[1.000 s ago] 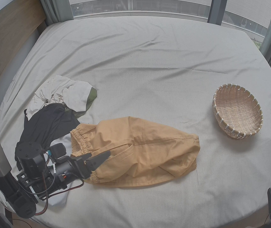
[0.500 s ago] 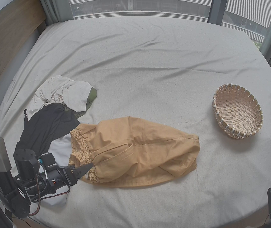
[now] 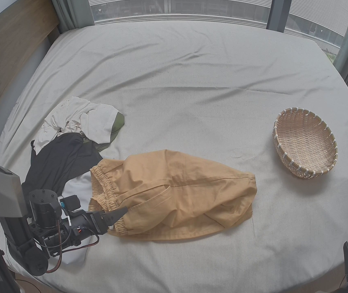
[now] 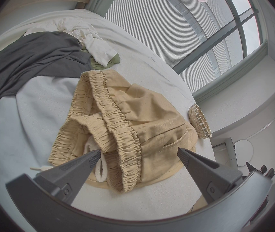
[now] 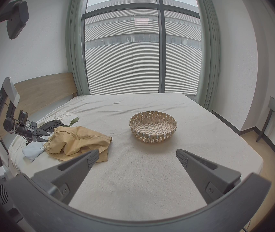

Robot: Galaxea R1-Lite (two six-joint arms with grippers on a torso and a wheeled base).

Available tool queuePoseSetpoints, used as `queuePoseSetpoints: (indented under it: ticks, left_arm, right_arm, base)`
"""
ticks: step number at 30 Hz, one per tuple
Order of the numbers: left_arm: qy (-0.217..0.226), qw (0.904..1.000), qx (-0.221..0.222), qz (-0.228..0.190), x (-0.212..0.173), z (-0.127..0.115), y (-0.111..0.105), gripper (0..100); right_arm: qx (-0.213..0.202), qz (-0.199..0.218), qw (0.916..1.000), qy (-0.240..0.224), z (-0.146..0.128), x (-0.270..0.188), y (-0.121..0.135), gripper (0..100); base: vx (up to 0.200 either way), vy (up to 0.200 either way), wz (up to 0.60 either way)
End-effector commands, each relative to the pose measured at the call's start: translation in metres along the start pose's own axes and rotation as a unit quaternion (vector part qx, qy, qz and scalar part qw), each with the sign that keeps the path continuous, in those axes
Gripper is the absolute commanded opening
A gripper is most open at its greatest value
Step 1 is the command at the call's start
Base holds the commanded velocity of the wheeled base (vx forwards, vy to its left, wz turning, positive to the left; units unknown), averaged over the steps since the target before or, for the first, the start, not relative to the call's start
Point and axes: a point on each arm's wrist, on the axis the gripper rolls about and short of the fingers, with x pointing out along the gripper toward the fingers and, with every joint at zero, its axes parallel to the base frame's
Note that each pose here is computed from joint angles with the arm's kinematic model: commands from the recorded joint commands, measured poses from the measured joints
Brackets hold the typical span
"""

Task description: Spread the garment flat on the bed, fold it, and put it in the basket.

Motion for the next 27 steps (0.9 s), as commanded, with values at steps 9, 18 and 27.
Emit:
queuePoseSetpoints:
  ticks: [9, 18, 27]
  left_arm:
    - [0.013, 0.9996, 0.007, -0.025, 0.014, -0.007, -0.012, 100]
    - [0.008, 0.9993, 0.011, -0.034, 0.017, -0.005, -0.016, 100]
    - [-0.041, 0.9963, -0.014, -0.075, 0.021, 0.017, -0.034, 100]
  right_arm:
    - [0.0, 0.0, 1.0, 0.003, -0.005, 0.0, 0.0, 100]
    - [0.0, 0.0, 1.0, 0.002, -0.005, 0.0, 0.0, 100]
    - [0.001, 0.0, 1.0, 0.002, -0.005, 0.0, 0.0, 100]
  base:
    - [0.0, 0.0, 0.0]
    - [0.0, 0.0, 0.0]
    - [0.0, 0.0, 0.0]
